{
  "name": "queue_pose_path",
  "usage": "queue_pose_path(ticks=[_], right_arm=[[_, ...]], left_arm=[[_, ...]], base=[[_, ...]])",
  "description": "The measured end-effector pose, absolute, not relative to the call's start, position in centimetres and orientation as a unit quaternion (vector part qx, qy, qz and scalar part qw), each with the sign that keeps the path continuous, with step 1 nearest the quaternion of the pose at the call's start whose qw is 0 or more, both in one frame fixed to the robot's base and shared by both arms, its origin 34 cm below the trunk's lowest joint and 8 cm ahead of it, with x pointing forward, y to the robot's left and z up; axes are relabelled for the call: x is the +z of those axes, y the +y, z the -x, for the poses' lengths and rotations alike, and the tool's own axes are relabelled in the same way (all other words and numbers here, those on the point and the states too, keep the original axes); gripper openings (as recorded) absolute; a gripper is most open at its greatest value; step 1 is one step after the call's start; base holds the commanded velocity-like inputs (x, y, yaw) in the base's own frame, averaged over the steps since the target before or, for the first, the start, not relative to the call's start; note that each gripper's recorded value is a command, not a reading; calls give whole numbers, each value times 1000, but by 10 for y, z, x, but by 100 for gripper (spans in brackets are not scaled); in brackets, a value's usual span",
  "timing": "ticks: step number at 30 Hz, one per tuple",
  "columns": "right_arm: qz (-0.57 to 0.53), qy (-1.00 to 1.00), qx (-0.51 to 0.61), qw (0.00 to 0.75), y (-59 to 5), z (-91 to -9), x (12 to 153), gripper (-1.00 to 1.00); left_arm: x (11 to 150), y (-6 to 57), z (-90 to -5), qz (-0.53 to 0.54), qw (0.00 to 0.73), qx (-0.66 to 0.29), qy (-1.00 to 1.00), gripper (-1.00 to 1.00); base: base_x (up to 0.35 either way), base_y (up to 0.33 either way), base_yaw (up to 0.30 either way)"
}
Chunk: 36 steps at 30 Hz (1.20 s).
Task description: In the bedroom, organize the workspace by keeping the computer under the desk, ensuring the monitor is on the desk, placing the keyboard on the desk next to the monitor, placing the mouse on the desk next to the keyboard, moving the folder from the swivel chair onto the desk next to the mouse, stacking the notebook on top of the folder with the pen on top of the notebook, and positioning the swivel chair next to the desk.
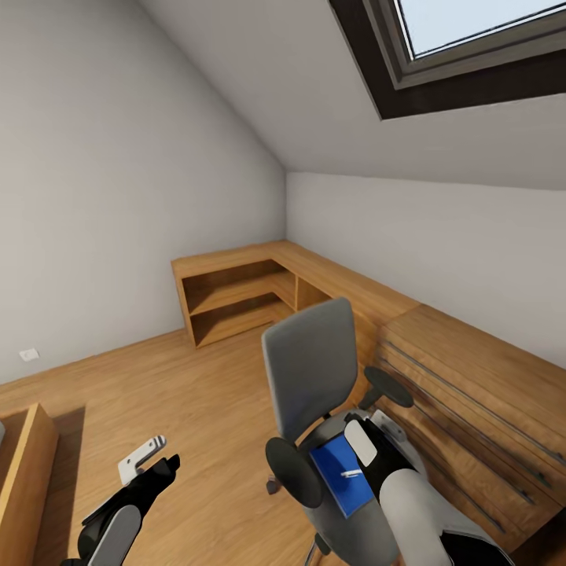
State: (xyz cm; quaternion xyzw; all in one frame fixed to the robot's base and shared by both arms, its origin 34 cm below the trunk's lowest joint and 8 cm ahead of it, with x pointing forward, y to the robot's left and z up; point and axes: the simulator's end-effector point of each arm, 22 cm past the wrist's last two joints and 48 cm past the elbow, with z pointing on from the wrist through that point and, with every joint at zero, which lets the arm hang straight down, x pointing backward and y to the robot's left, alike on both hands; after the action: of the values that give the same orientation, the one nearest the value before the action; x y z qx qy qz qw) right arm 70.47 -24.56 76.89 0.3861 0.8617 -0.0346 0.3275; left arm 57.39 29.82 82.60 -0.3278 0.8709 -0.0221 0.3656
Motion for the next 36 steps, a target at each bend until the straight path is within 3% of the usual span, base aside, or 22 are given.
queue_pose_path(ticks=[20,36], right_arm=[[-403,864,-32,300,-240,-693,728,100],[-440,847,-111,278,-270,-668,704,100]], left_arm=[[811,307,-575,341,370,-3,864,100],[787,308,-575,343,368,1,864,100]], base=[[0,0,0],[0,0,0]])
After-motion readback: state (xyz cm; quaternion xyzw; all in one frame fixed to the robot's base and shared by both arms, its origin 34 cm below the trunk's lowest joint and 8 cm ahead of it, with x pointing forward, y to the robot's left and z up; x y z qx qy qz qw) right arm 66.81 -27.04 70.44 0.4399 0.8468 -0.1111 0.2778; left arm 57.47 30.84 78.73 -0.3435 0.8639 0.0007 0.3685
